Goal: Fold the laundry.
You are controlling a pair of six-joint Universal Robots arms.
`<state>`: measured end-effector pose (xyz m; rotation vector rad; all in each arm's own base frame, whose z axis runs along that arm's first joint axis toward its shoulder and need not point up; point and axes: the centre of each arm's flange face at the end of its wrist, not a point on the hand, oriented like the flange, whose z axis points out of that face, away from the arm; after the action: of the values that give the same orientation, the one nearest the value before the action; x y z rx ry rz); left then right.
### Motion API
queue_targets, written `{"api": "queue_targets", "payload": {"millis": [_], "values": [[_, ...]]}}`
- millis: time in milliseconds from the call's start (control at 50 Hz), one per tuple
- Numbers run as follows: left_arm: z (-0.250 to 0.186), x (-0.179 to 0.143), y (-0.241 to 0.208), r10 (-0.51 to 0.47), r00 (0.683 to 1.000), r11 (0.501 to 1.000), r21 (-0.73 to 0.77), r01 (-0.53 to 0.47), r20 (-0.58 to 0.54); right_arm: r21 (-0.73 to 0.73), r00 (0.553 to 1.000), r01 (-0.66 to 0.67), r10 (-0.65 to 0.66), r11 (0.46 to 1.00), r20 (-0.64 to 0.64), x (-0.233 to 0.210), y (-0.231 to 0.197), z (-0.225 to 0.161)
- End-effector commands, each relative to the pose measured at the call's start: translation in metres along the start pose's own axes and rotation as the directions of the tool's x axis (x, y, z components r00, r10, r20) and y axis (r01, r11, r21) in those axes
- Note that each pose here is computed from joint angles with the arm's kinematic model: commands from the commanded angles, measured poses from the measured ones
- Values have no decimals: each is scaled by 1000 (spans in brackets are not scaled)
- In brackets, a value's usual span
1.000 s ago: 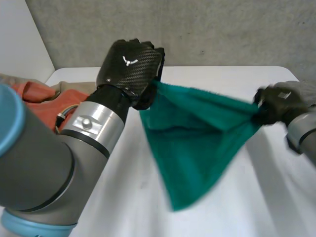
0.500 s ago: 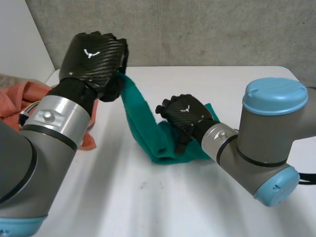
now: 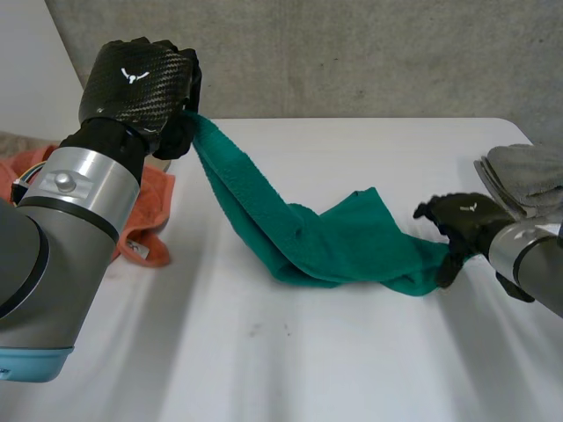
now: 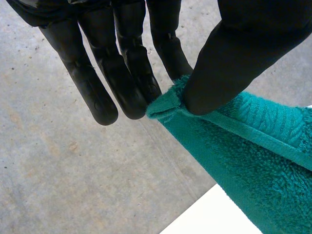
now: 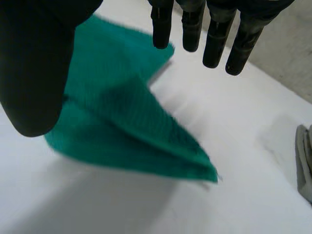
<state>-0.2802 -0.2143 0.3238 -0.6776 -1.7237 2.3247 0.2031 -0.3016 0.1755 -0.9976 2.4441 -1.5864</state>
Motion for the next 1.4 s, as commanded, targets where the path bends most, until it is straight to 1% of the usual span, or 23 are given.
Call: {"api": "queue_targets", "payload": {"millis": [20,160,300,420,500,580,660,700,760,820,940,1020,1060,1100,1140,1180,1200,1220,1240,1280,1320,1360,1400], "values": [[0,-1,1,0,1000,1000,-4,0,3,3,988,156,-156,988,-18,8,27,36],[-1,0,3,1,1000,1000,-10,-1,3,58,984,176,-174,983,-49,10,36,64],[-3,0,7,3,1000,1000,-27,-3,1,77,984,167,-161,983,-76,19,30,67],[-5,-5,17,21,1000,997,-69,-20,12,162,964,201,-166,966,-206,54,-22,23],[-8,-18,34,43,998,988,-150,-37,38,127,952,257,-228,958,-203,55,-45,-15],[-14,-32,56,101,994,955,-284,-86,39,21,918,371,-364,928,-157,51,-55,-51],[-27,-27,80,179,982,885,-428,-185,-53,-69,868,484,-489,872,-90,41,-55,-81],[-33,-20,102,219,966,825,-503,-257,-134,-104,855,511,-517,853,-46,36,-48,-84],[-39,-6,122,259,933,759,-545,-356,-249,-150,838,540,-546,828,-1,31,-37,-81],[-37,9,139,279,902,723,-546,-424,-331,-196,840,540,-541,819,52,26,-23,-63],[2,15,152,310,895,736,-514,-440,-321,-296,806,581,-585,758,85,17,-10,-24],[45,12,144,347,903,789,-442,-427,-253,-255,775,604,-631,755,-30,25,-32,-1],[78,4,129,385,909,835,-361,-416,-159,-214,761,613,-641,761,-101,30,-45,9],[99,-1,116,405,910,866,-281,-413,-87,-135,728,627,-638,767,-251,45,-72,21],[133,-13,90,434,899,896,-126,-425,56,-77,693,641,-619,764,-369,56,-93,28],[153,-24,70,451,878,891,-20,-454,161,41,619,678,-541,734,-569,72,-134,33],[168,-37,49,459,846,867,73,-493,271,86,588,698,-501,711,-635,76,-149,33],[174,-43,38,454,829,851,115,-512,325,129,556,720,-455,682,-695,79,-164,32],[178,-49,25,443,815,836,155,-526,375,200,495,763,-357,615,-792,83,-190,27],[184,-57,0,391,790,800,250,-545,472,244,437,804,-260,542,-861,88,-211,20],[186,-61,-9,355,785,787,291,-544,508,275,381,844,-153,460,-912,90,-228,13],[186,-65,-8,318,795,794,313,-521,517,282,367,855,-124,435,-922,90,-232,11],[185,-65,0,305,813,815,306,-493,496,283,371,854,-130,437,-919,89,-230,14]]}}
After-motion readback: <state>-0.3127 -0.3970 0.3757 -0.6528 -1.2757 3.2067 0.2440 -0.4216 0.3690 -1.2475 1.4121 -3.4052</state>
